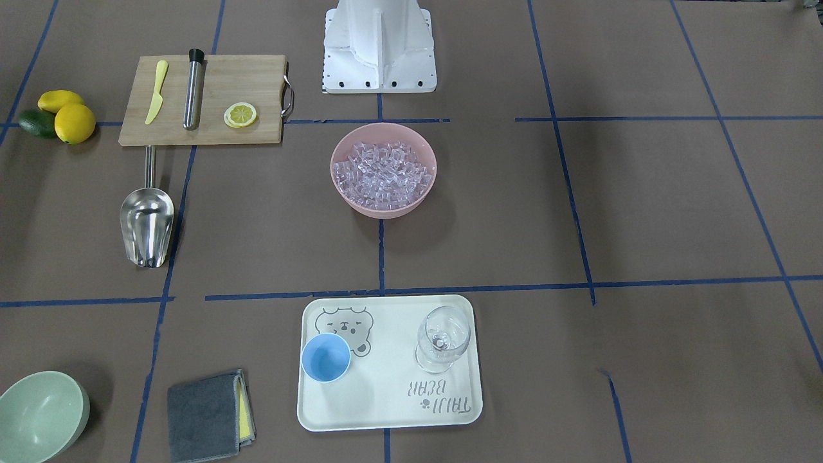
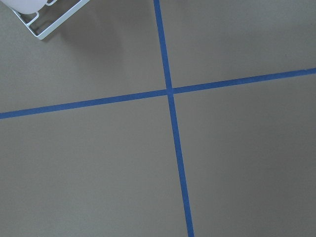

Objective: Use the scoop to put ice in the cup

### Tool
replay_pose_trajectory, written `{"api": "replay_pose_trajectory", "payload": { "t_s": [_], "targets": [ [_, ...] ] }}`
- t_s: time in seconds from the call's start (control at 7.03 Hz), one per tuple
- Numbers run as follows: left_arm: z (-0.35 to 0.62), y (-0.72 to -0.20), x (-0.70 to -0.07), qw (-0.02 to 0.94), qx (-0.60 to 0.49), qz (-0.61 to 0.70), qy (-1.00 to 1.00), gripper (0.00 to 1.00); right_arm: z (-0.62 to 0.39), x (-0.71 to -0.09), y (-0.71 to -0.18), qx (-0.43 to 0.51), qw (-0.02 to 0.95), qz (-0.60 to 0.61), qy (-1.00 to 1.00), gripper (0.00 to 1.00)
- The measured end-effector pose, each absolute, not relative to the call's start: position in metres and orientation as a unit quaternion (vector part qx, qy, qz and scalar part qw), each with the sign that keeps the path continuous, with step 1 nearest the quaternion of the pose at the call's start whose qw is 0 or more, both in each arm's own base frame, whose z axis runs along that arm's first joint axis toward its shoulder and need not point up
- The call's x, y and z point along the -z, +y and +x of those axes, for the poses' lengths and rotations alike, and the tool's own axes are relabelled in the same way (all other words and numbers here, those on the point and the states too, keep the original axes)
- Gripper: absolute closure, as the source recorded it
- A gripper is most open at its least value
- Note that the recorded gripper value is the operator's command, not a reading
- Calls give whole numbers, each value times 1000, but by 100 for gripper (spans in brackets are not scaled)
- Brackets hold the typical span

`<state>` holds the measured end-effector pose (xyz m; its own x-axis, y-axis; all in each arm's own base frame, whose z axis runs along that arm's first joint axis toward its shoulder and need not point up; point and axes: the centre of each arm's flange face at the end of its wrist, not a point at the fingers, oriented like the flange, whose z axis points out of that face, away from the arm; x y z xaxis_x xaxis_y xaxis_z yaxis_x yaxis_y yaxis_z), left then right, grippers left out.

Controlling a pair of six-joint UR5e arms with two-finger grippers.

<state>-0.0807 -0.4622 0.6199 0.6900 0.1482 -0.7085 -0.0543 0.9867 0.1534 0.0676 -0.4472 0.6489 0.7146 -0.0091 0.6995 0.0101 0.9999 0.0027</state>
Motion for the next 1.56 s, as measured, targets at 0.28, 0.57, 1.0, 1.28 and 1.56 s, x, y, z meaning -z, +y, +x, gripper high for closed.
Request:
{"api": "replay_pose_trajectory", "payload": {
  "t_s": [0.28,0.57,1.0,1.28,1.56],
  "targets": [
    [-81,-462,-621,917,-56,60,389,0,68,-649,-447,5,926,-1,-378,0],
    [-80,-462,-620,917,-57,60,389,0,68,-645,-451,6,926,3,-378,0],
    [-79,-463,-620,917,-58,61,390,0,67,-631,-457,10,925,18,-379,0],
    [-78,-476,-607,915,-64,74,391,0,66,-623,-461,23,923,53,-382,0],
    [-78,-493,-589,911,-84,120,387,0,64,-625,-460,24,918,57,-392,0]
  ]
}}
